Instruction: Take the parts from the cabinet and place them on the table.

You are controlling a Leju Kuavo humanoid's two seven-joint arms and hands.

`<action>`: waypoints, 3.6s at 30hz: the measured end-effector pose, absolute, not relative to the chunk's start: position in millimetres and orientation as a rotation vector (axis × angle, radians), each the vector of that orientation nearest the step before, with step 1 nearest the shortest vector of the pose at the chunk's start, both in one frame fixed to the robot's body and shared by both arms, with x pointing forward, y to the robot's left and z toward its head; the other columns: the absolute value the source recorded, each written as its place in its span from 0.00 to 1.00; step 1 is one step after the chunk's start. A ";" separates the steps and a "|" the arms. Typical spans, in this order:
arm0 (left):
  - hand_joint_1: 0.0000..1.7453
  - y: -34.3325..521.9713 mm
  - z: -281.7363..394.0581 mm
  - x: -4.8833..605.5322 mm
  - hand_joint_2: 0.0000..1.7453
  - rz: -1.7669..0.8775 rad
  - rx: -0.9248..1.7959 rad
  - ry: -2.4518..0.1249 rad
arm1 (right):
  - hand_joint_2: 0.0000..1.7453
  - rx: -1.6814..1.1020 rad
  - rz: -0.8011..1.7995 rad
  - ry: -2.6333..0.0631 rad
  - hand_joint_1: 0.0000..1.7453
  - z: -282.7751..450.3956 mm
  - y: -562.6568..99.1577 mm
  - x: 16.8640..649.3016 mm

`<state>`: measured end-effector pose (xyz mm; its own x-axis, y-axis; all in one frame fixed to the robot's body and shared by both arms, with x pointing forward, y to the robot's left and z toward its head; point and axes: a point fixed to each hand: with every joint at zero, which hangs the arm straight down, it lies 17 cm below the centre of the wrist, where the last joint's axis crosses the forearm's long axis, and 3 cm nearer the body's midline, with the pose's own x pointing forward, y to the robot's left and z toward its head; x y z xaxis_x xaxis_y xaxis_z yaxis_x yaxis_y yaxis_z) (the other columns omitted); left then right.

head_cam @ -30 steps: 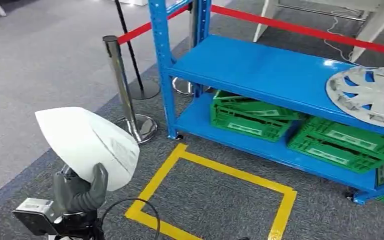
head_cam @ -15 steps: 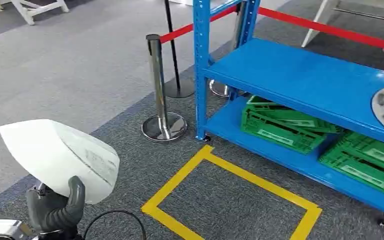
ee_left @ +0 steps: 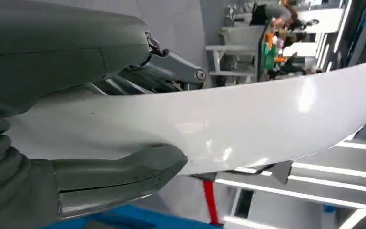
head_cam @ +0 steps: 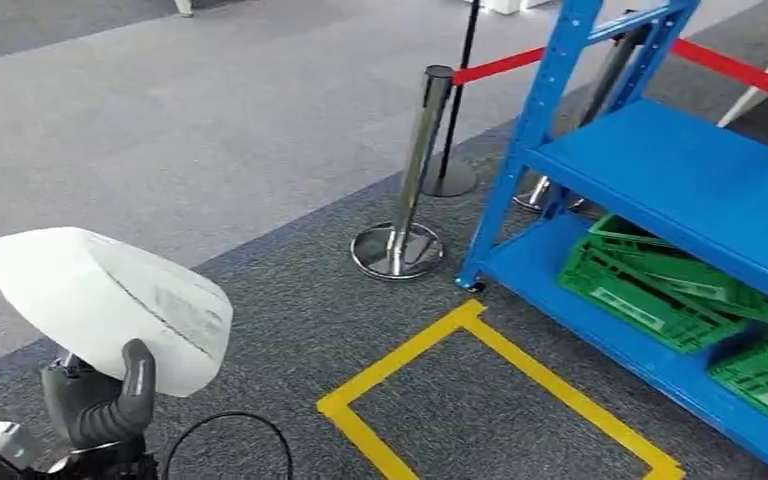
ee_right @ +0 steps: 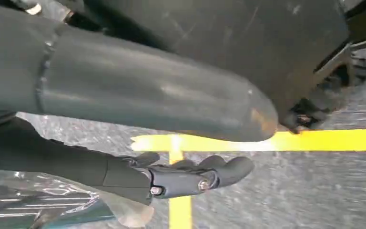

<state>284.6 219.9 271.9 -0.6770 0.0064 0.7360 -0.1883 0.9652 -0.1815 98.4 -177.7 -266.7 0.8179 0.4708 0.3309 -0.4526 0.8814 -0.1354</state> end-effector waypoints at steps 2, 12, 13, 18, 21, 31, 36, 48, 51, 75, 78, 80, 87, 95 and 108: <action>1.00 220.5 271.7 285.4 1.00 0.309 0.130 -2.297 | 0.00 -0.052 0.487 -0.373 0.00 -266.5 -177.7 98.5; 1.00 207.3 266.9 286.9 1.00 0.256 0.143 -2.293 | 0.00 -0.032 0.439 -0.365 0.00 -267.2 -177.7 93.5; 1.00 207.4 265.7 286.9 1.00 0.256 0.145 -2.289 | 0.00 -0.029 0.438 -0.361 0.00 -267.3 -177.1 92.8; 1.00 195.2 263.1 289.2 1.00 0.224 0.110 -2.289 | 0.00 -0.024 0.433 -0.300 0.00 -271.3 -181.5 77.3; 1.00 177.7 264.9 295.4 1.00 0.169 0.070 -2.310 | 0.00 -0.038 0.401 -0.305 0.00 -271.9 -188.2 78.6; 1.00 152.5 274.0 307.8 1.00 0.125 -0.005 -2.344 | 0.00 -0.065 0.384 -0.378 0.00 -268.4 -194.8 97.9; 1.00 146.0 266.9 309.3 1.00 0.107 -0.015 -2.326 | 0.00 -0.066 0.385 -0.366 0.00 -269.5 -195.7 92.9; 1.00 144.6 266.2 308.7 1.00 0.088 0.006 -2.332 | 0.00 -0.055 0.355 -0.322 0.00 -271.6 -194.3 83.5; 1.00 144.0 264.9 308.3 1.00 0.084 0.003 -2.330 | 0.00 -0.055 0.353 -0.331 0.00 -270.9 -194.2 87.2; 1.00 140.7 258.7 308.6 1.00 0.094 -0.031 -2.305 | 0.00 -0.053 0.329 -0.338 0.00 -269.9 -192.5 91.2; 1.00 140.6 260.5 309.2 1.00 0.101 -0.042 -2.310 | 0.00 -0.054 0.333 -0.326 0.00 -270.9 -193.4 86.7; 1.00 141.8 259.4 309.4 1.00 0.108 -0.040 -2.306 | 0.00 -0.056 0.341 -0.320 0.00 -271.4 -194.4 85.3; 1.00 158.4 253.2 306.9 1.00 0.159 0.033 -2.283 | 0.00 -0.056 0.409 -0.328 0.00 -270.5 -191.9 90.9; 1.00 173.5 246.1 307.0 1.00 0.182 0.061 -2.261 | 0.00 -0.047 0.425 -0.334 0.00 -269.7 -189.6 94.3; 1.00 175.9 249.0 310.9 1.00 0.162 0.082 -2.273 | 0.00 -0.045 0.432 -0.327 0.00 -270.0 -188.8 92.5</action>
